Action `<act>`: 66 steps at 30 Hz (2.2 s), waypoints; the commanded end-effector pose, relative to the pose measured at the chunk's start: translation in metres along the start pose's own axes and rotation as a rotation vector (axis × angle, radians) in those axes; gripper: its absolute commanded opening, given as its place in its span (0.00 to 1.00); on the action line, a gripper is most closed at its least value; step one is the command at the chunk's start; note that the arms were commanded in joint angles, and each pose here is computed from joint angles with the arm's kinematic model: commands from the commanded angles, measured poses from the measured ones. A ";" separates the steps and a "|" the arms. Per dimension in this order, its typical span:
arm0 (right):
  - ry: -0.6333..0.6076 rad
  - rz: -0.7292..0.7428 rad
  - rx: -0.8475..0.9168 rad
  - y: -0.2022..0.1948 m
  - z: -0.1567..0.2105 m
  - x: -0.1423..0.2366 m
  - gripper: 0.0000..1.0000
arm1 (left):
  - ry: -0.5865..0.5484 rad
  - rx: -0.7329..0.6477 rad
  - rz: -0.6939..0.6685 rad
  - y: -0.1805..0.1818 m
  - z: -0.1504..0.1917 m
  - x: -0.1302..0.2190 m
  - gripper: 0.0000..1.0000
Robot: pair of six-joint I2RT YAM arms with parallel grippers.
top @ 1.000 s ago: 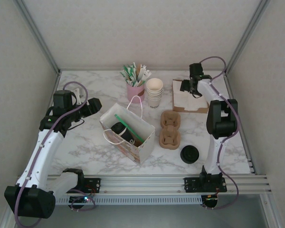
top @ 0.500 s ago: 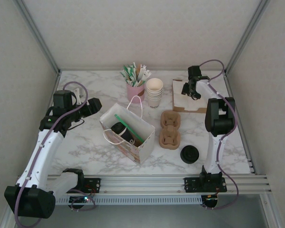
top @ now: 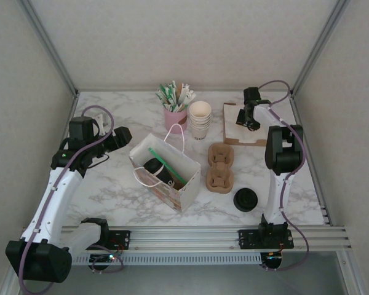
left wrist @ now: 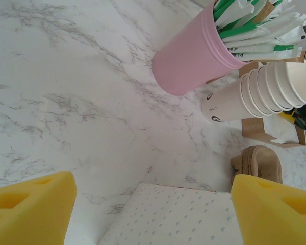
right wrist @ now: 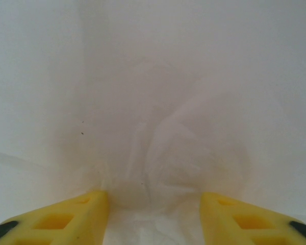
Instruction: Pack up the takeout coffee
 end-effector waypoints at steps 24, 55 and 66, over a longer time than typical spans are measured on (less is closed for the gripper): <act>-0.378 -0.315 -0.031 0.001 -0.007 0.203 0.00 | -0.009 -0.001 0.027 -0.004 0.002 0.004 0.80; -0.826 -1.209 0.550 0.146 0.188 0.508 0.00 | -0.011 0.011 0.005 -0.002 0.002 0.002 0.80; -0.529 -1.268 0.420 0.199 0.213 0.449 0.00 | -0.016 0.011 0.000 -0.001 0.002 0.002 0.80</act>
Point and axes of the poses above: each hand's point on the last joint's axis, 136 mm out from that joint toward the fingers, its own x axis back along the fingers, its own y axis along the line the jaws close on, z = x × y, the point moved 9 cm from there along x, back along the fingers, and after that the axes turned 5 degrees about x, right-handed, at the moved point
